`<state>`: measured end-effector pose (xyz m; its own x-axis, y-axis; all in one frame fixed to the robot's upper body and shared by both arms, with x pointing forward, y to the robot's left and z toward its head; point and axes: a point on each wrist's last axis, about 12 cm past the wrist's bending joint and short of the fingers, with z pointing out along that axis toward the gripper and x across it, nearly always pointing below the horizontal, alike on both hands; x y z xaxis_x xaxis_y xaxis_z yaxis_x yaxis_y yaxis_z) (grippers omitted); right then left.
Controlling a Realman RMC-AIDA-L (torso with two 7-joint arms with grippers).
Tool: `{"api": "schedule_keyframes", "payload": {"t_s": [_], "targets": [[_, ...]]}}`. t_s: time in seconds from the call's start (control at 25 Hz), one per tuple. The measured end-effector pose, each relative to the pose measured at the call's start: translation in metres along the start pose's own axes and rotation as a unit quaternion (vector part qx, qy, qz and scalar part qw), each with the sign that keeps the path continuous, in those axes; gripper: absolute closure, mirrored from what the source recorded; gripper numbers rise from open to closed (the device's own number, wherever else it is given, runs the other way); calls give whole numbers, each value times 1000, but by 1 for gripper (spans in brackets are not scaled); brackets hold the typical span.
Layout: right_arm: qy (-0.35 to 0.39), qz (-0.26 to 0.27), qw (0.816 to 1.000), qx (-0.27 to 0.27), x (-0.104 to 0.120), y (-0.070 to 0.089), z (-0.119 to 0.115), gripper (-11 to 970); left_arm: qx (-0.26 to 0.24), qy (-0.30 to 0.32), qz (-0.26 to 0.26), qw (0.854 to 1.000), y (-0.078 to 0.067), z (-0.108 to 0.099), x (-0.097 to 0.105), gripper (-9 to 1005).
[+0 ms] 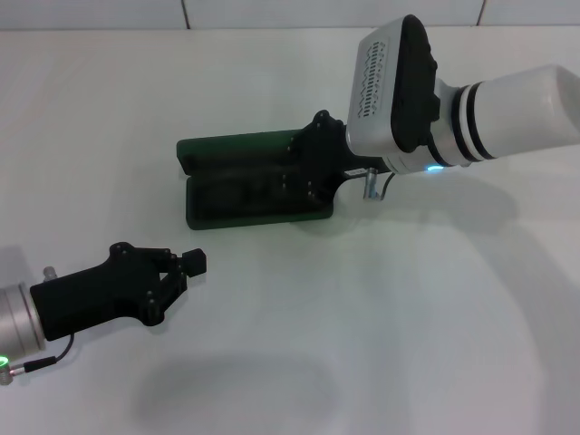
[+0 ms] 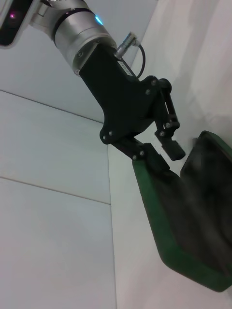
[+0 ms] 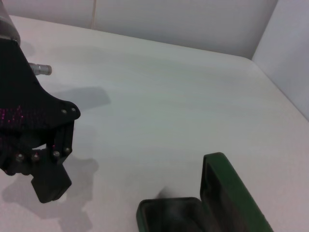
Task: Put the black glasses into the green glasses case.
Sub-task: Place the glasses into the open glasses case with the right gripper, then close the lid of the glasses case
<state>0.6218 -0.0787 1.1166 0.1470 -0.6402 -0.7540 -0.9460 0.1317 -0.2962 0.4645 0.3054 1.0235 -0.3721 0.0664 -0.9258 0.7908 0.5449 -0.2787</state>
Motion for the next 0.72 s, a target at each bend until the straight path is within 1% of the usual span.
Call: {"api": "schedule_keyframes", "payload": {"t_s": [0.2,0.36,0.48,0.56,0.6,0.64,0.72], "targets": [[-2,1,1000,-1,0,0,0,735,0,0,0,1000,0,0,0,939],[-26,17,1000,-2,-3,1,-6,735,0,0,0,1000,0,0,0,938],[-75,62,995,-14,3,4,-27,734,1,-4,1,1000,1,2,-2,937],[-117,110,987,-23,18,7,-52,734,5,-8,0,1000,2,8,-7,936],[-129,126,983,-23,26,9,-60,734,6,-10,-1,1000,3,10,-9,936],[-148,159,976,-20,42,14,-77,734,8,-10,-3,1000,4,14,-11,936],[-159,184,970,-12,60,19,-91,712,6,-9,-9,1000,6,23,-15,935]]}}
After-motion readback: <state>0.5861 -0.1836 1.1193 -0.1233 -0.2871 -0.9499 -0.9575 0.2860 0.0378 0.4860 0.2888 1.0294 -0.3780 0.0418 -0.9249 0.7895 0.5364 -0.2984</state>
